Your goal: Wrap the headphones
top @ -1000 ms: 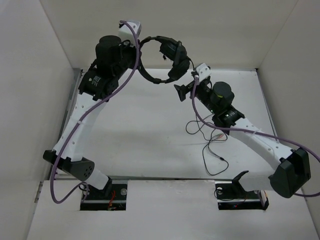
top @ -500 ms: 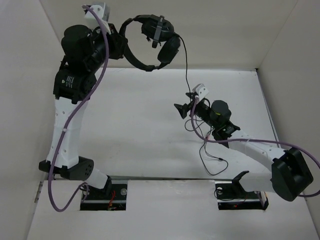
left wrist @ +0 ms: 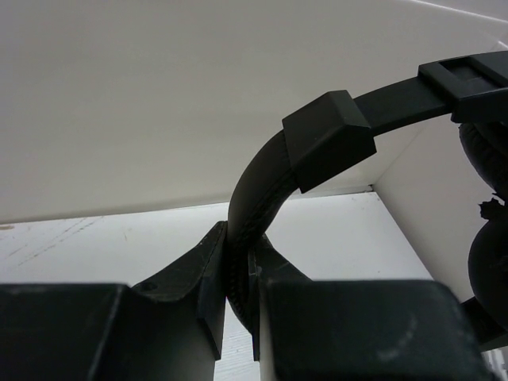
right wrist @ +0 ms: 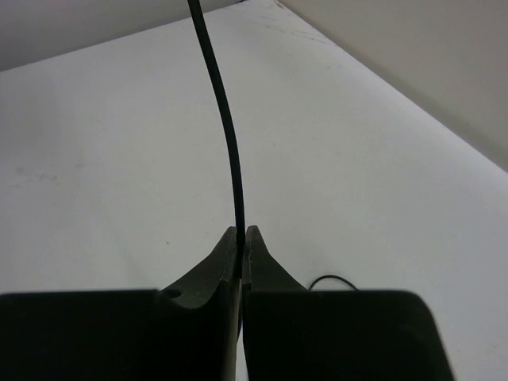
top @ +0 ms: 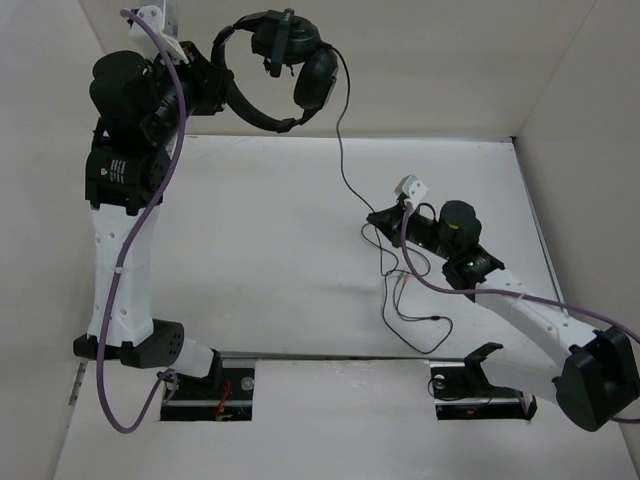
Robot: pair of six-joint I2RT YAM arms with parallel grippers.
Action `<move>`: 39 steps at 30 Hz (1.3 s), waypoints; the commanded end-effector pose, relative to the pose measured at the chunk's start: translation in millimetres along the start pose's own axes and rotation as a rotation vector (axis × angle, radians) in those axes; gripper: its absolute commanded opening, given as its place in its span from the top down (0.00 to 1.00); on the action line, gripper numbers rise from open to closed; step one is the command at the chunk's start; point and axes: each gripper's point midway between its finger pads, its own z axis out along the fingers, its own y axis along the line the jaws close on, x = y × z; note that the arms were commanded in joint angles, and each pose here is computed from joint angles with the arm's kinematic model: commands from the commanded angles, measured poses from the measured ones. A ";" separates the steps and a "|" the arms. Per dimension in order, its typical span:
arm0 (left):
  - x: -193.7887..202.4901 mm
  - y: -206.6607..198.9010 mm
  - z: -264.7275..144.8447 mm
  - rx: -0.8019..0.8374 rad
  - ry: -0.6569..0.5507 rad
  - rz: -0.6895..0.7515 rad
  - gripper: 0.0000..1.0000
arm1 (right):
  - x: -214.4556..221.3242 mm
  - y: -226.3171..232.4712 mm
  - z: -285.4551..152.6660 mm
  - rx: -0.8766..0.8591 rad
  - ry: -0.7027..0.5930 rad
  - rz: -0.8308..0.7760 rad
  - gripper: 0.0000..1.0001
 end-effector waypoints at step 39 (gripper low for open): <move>222.0 -67.4 29.5 0.155 0.388 0.594 1.00 | -297.7 -166.9 -50.4 0.755 0.105 -1.512 1.00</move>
